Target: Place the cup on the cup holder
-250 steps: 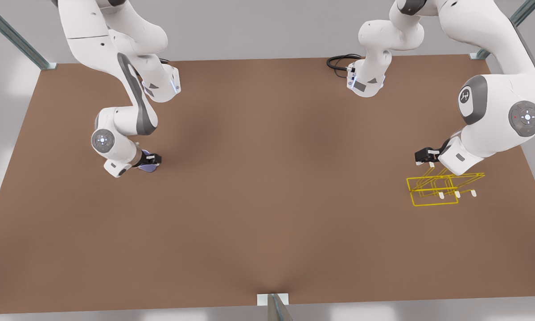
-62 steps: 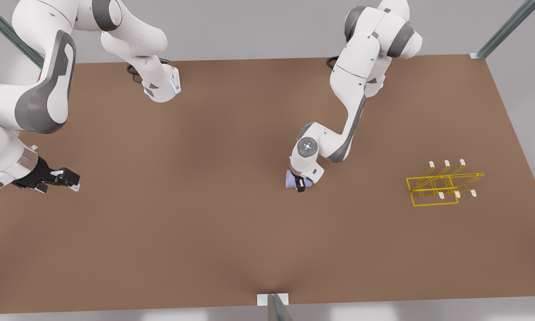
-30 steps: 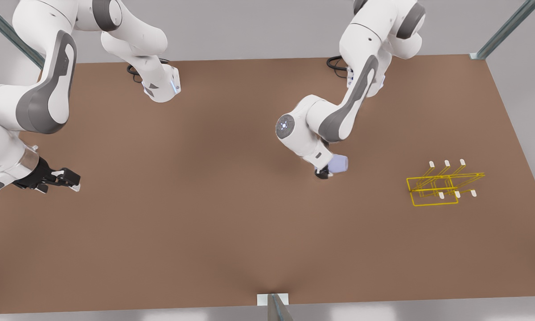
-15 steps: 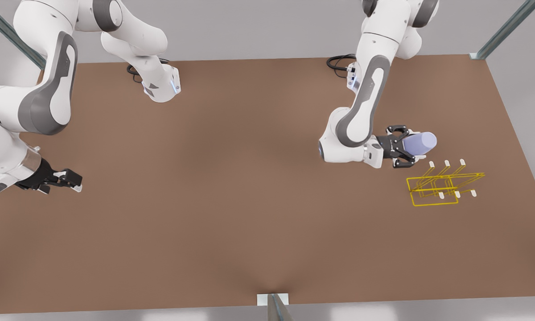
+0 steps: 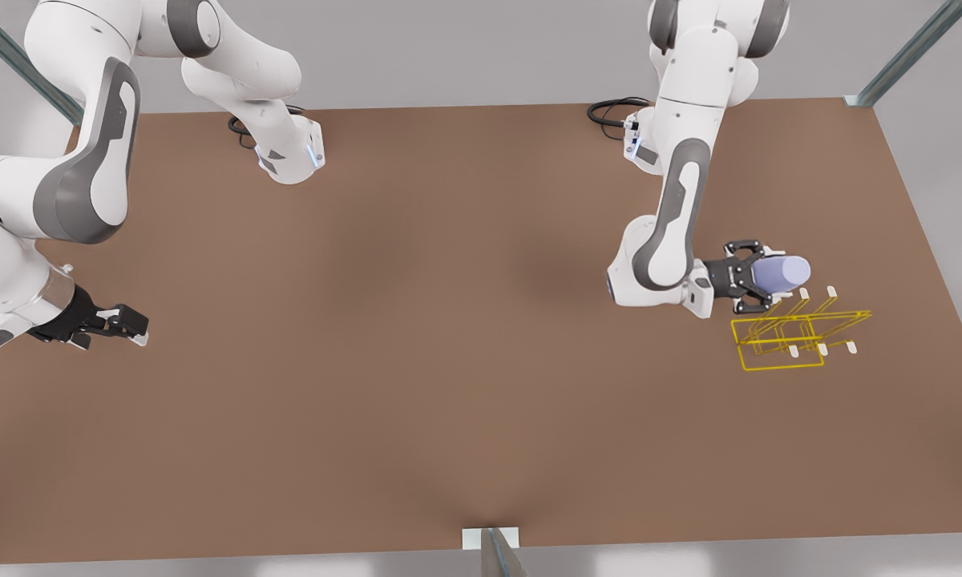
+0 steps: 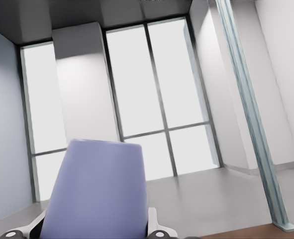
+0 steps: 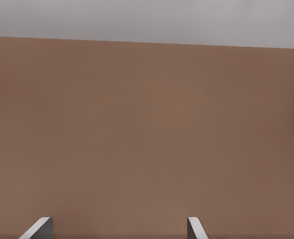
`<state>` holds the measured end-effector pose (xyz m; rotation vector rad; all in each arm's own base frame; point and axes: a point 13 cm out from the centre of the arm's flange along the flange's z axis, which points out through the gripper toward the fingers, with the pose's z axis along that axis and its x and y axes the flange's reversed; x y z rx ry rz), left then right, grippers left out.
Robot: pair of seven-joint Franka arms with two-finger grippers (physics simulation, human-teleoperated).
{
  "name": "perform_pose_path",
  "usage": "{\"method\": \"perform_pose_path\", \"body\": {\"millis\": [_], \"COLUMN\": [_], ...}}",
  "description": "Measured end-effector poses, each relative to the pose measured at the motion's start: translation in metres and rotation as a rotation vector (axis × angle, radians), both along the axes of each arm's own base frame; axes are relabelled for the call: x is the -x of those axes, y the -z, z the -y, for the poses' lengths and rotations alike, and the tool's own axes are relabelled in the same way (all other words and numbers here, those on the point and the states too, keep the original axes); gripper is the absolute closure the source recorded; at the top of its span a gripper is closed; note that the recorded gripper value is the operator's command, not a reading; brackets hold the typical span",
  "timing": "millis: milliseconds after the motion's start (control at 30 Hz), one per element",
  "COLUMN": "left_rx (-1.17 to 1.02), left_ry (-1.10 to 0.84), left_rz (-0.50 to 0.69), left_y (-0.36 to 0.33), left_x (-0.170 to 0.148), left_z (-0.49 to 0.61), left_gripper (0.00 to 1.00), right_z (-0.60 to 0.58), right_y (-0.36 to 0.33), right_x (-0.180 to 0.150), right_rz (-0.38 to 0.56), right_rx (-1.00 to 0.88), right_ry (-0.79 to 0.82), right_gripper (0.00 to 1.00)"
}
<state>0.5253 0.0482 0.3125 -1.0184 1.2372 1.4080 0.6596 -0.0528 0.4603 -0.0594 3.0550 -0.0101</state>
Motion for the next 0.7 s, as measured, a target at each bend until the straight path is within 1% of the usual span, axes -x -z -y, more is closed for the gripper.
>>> {"method": "perform_pose_path", "body": {"millis": [167,333,433,533,700], "left_rx": [-0.029,-0.037,-0.013,0.010,-0.009], "left_ry": [0.019,0.075,0.128,0.169,0.157], "left_rz": [0.007,-0.004,0.029,0.073,0.095], "left_y": [0.005,0.014,0.011,0.005,0.005], "left_x": [-0.015,-0.023,-0.038,-0.060,-0.081], "left_z": [-0.036,-0.060,-0.040,-0.011,-0.022], "left_gripper": [0.25,0.25,0.26,0.26,0.26], "right_z": [0.000,0.000,0.000,0.000,0.000], "right_y": [0.000,0.000,0.000,0.000,0.000], "right_x": [0.000,0.000,0.000,0.000,0.000], "right_rz": [0.000,0.001,0.000,0.001,0.001], "right_rx": [0.000,0.000,0.000,0.000,0.000], "right_ry": [0.000,0.000,0.000,0.000,0.000], "right_gripper": [0.00,0.00,0.00,0.00,0.00]}}
